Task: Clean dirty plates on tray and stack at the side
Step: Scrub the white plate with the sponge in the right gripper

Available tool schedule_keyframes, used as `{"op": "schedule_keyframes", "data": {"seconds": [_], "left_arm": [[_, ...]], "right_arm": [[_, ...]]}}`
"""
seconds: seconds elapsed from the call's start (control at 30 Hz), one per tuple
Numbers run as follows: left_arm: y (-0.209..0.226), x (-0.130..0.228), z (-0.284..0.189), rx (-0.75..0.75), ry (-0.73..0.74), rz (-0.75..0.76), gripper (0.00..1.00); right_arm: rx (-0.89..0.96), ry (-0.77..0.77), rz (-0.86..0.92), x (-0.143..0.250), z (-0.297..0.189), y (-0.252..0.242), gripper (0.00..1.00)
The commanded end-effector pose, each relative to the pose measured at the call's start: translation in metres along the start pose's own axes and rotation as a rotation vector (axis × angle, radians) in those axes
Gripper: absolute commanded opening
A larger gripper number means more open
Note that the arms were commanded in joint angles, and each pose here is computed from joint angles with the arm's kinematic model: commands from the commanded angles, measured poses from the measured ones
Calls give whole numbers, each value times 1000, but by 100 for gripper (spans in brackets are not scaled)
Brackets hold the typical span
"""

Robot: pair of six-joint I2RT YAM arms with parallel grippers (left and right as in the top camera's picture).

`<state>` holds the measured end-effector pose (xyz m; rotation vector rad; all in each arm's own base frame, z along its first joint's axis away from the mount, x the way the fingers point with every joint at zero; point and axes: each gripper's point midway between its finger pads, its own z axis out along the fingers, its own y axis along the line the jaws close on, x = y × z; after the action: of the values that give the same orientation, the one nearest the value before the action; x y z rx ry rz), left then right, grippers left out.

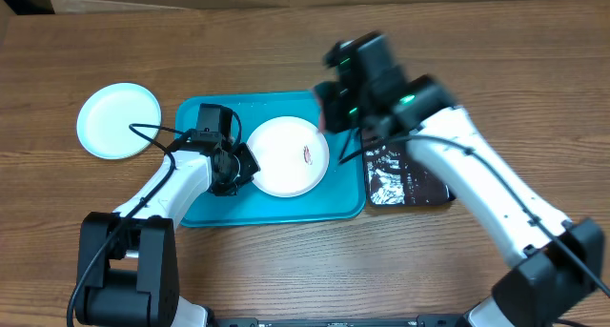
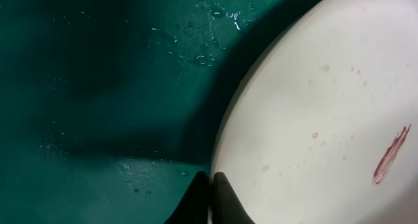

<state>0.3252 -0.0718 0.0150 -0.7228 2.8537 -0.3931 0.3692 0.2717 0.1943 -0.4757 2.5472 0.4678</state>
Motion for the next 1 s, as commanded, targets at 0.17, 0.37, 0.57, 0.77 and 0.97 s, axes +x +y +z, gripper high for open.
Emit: {"op": "schedule_keyframes", "data": {"seconds": [0.17,0.37,0.57,0.77,0.97], "left_arm": [[4,3,4,-17,6,11,4],[5,4,4,-18,8,11,4],[8,6,6,-23,15,9,4],[7,6,6,-23,15,9,5],[8,6,6,-23,15,9,5]], "right_arm": [[372,2,-195,21,46,5,4],[416,46,-236,38,85,6,4],[468,85,-249,49,107,-6,4],[503,124,-255,60,122,-18,4],[519,179,-233,73,139,-37,4]]}}
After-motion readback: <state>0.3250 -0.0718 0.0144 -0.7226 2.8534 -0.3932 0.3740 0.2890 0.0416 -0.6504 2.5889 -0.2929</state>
